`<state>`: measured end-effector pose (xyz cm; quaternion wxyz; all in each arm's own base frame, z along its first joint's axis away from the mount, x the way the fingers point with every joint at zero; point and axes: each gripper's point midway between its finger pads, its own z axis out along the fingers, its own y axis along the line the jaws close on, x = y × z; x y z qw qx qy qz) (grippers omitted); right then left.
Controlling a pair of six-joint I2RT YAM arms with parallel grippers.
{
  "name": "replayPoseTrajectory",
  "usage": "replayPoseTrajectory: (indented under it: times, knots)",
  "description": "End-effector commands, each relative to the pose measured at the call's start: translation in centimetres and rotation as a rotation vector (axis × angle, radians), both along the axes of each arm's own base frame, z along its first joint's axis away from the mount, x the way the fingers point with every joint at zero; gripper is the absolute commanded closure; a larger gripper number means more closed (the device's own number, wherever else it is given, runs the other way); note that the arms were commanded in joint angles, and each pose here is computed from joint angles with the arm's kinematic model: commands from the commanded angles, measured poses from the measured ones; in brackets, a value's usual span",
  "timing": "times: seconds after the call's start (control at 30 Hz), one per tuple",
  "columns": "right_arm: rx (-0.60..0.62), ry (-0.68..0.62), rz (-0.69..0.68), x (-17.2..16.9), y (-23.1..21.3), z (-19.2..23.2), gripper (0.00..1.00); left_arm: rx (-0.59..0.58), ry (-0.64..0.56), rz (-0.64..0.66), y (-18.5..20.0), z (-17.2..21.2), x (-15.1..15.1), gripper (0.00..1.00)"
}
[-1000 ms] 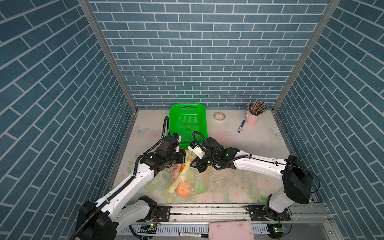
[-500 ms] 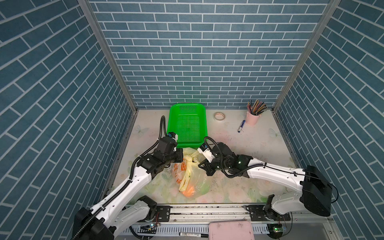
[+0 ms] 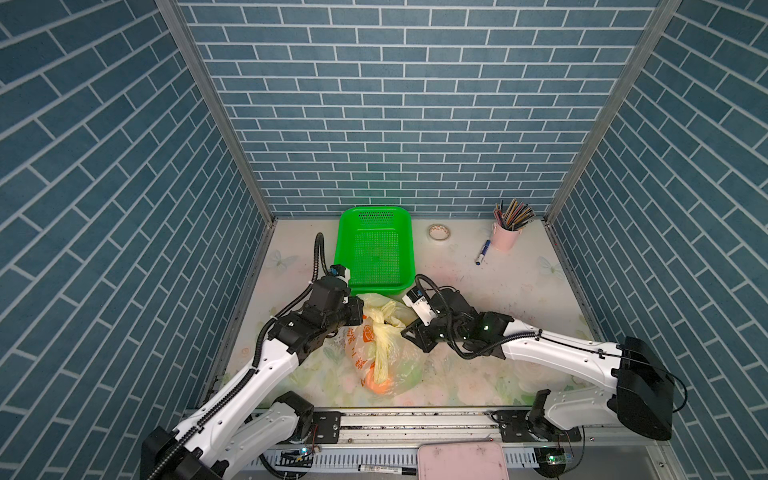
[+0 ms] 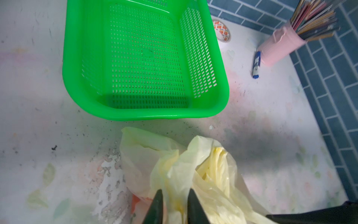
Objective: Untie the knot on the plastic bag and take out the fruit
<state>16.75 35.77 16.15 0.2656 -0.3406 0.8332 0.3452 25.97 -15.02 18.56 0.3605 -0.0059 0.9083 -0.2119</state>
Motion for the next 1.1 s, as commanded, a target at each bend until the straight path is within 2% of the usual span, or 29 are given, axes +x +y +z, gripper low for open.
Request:
replayPoseTrajectory:
  times: [0.0, 0.2, 0.47, 0.63, 0.83, 0.9, 1.07]
  knots:
    - [0.049, -0.056, -0.02, 0.3, 0.1, 3.2, 0.68, -0.032, -0.026, 0.028, 0.4, 1.9, -0.4, 0.67]
    - [0.106, -0.124, 0.016, 0.1, 0.7, 6.2, 0.6, -0.056, -0.022, 0.043, 0.9, 3.6, -1.4, 0.56]
    - [0.136, -0.149, 0.174, -1.8, 3.3, 7.3, 0.48, -0.066, 0.083, 0.038, -0.3, 4.2, -2.6, 0.42]
    - [0.113, -0.106, 0.238, -2.6, 4.5, 5.9, 0.45, -0.037, 0.138, -0.008, -2.2, 3.1, -3.1, 0.39]
    - [0.054, -0.073, 0.243, -2.7, 4.3, 2.7, 0.42, -0.01, 0.195, -0.044, -3.5, 1.0, -3.3, 0.37]
    - [0.035, -0.07, 0.247, -2.8, 4.1, 1.7, 0.42, -0.007, 0.213, -0.061, -4.0, 0.1, -3.3, 0.33]
    - [0.034, -0.058, 0.259, -3.2, 3.9, 0.6, 0.44, 0.055, 0.262, -0.077, -4.2, -2.2, -3.2, 0.29]
